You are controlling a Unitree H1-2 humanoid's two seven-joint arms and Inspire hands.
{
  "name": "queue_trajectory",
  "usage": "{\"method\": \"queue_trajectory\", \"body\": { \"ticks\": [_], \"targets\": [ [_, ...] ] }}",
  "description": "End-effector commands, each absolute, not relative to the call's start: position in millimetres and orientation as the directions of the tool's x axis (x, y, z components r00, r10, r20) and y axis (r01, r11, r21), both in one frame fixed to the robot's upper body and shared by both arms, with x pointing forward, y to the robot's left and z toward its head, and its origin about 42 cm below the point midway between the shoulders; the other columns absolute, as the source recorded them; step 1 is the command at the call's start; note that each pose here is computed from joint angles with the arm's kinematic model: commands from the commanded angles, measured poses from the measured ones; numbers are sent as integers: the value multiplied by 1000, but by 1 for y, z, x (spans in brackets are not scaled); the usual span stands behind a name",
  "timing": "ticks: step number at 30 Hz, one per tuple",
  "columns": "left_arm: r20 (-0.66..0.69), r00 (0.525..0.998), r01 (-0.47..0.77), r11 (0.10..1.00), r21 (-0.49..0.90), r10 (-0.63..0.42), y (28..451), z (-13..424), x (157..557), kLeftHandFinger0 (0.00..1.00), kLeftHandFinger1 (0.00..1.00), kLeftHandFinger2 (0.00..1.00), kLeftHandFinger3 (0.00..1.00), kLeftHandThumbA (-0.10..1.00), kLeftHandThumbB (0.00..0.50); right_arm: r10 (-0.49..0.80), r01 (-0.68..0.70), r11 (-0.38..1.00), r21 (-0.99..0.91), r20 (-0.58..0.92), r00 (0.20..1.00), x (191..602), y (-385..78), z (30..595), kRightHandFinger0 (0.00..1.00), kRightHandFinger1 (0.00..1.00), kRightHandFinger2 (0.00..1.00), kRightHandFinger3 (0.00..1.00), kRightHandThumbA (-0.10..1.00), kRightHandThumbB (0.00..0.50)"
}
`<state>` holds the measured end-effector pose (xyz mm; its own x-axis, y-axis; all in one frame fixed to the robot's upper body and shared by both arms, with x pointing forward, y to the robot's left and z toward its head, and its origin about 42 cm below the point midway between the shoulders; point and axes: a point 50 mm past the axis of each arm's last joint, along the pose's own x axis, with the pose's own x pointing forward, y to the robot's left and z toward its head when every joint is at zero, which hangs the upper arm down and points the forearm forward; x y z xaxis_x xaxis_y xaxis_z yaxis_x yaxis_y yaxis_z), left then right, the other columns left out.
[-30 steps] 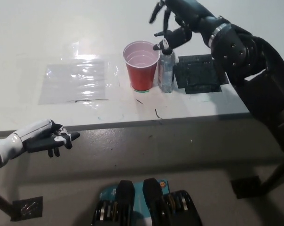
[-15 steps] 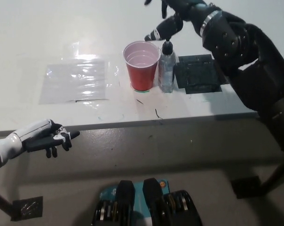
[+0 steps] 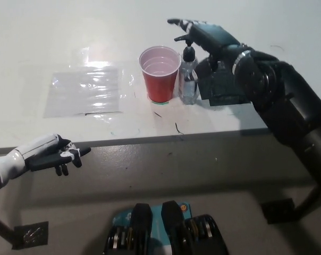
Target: The robot uses its right hand to press the hand soap kept in the middle of the table to get liquid hand soap out
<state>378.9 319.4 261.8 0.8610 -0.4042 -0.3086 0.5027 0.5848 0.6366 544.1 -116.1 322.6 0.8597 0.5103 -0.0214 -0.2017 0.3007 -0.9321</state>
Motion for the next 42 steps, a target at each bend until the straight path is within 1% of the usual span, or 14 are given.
{"method": "queue_trajectory", "body": {
  "ticks": [1,4,7,13,14,18,20,24,26,29,30,32,41,42],
  "targets": [
    [-296,874,477,555,682,-386,327,284,382,433,385,497,622,828,142,540,-98,282,-955,74,839,547,-110,347,1000,1000,1000,1000,1000,391],
    [-298,872,479,554,681,-388,326,285,384,433,380,486,610,831,151,541,-96,287,-953,79,837,547,-108,342,1000,1000,1000,1000,1000,403],
    [-299,874,476,544,691,-384,326,286,384,438,385,491,615,842,168,549,-89,292,-952,91,831,546,-107,339,1000,1000,1000,1000,1000,397],
    [-303,870,481,536,694,-388,325,287,384,430,385,489,617,850,173,591,-20,198,-980,103,800,544,-95,345,1000,1000,1000,1000,1000,365],
    [-304,869,482,536,693,-390,325,287,384,435,390,493,616,851,172,603,-7,198,-980,116,790,544,-93,348,1000,1000,1000,1000,1000,349],
    [-306,868,485,538,690,-390,326,287,384,435,385,497,627,844,164,613,62,161,-985,149,776,544,-86,360,1000,1000,1000,1000,1000,403],
    [-305,868,486,544,684,-392,326,286,384,426,378,492,620,831,153,621,80,131,-988,145,770,544,-82,365,1000,1000,1000,1000,1000,413],
    [-307,866,489,540,685,-396,325,287,386,421,380,492,616,836,164,625,122,46,-991,124,771,546,-84,358,1000,1000,1000,1000,1000,416],
    [-302,869,483,540,690,-392,325,288,385,427,385,494,616,838,170,617,141,-45,-989,83,782,545,-87,352,1000,1000,1000,1000,1000,429],
    [-294,869,481,539,691,-398,324,291,386,424,382,495,621,811,152,601,153,-138,-978,40,798,547,-94,346,1000,1000,1000,1000,1000,460],
    [-295,869,481,538,692,-397,324,291,386,419,380,492,618,814,166,595,155,-166,-974,27,804,547,-96,345,1000,1000,1000,1000,1000,453],
    [-291,873,473,530,704,-393,324,294,386,392,371,484,627,817,153,582,170,-220,-960,10,813,545,-102,350,1000,1000,1000,1000,1000,447],
    [-290,876,466,520,716,-385,325,297,388,350,338,460,615,835,161,593,165,-198,-966,17,805,542,-110,351,1000,1000,1000,1000,1000,451],
    [-291,876,466,517,718,-385,325,297,387,332,325,450,624,847,174,588,142,-160,-977,21,808,541,-110,350,1000,1000,1000,1000,1000,441]
  ]
}}
